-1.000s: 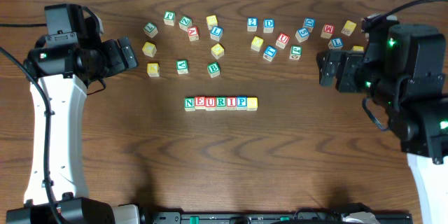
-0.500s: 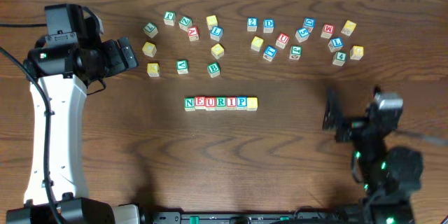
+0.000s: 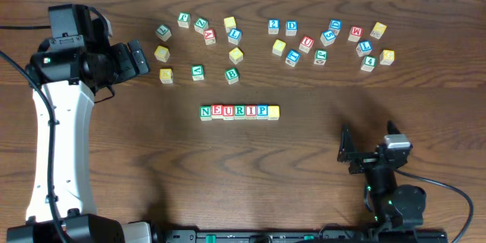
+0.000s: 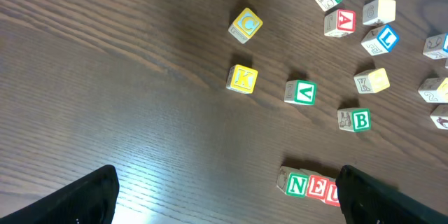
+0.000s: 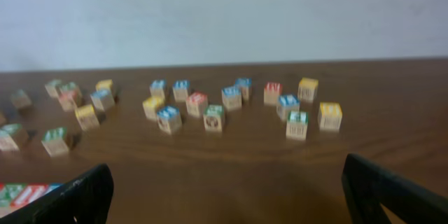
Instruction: Spell out NEURIPS
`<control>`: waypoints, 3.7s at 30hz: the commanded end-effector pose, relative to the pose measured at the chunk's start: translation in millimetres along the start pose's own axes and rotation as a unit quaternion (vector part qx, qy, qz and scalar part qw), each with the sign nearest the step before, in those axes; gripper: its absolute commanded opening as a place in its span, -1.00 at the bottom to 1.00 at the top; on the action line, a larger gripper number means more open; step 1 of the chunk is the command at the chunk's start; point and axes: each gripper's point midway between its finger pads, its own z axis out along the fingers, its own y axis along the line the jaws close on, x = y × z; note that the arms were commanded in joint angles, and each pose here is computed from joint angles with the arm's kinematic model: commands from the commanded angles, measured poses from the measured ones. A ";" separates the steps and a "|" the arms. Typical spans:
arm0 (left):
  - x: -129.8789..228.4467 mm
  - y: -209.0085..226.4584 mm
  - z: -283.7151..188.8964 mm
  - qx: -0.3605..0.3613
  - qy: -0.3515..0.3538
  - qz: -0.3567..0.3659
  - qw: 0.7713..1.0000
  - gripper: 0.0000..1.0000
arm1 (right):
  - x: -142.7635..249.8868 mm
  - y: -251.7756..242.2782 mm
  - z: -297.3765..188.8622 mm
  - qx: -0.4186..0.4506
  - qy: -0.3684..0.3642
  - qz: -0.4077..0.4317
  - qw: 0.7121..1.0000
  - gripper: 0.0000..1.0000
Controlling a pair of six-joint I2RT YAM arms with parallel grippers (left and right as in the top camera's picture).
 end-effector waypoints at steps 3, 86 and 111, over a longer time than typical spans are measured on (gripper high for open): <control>-2.8 2.1 -1.0 -0.004 -0.002 0.005 1.000 0.96 | 1.3 -3.0 -0.1 0.006 -0.001 -0.011 1.000 0.98; 135.4 50.9 2.2 -0.002 -0.445 0.146 0.884 0.95 | 2.0 -3.1 0.1 0.007 0.000 -0.011 1.000 0.99; 135.4 50.9 2.2 -0.002 -0.445 0.146 0.884 0.95 | 2.0 -3.2 0.1 0.007 0.000 -0.011 1.000 0.99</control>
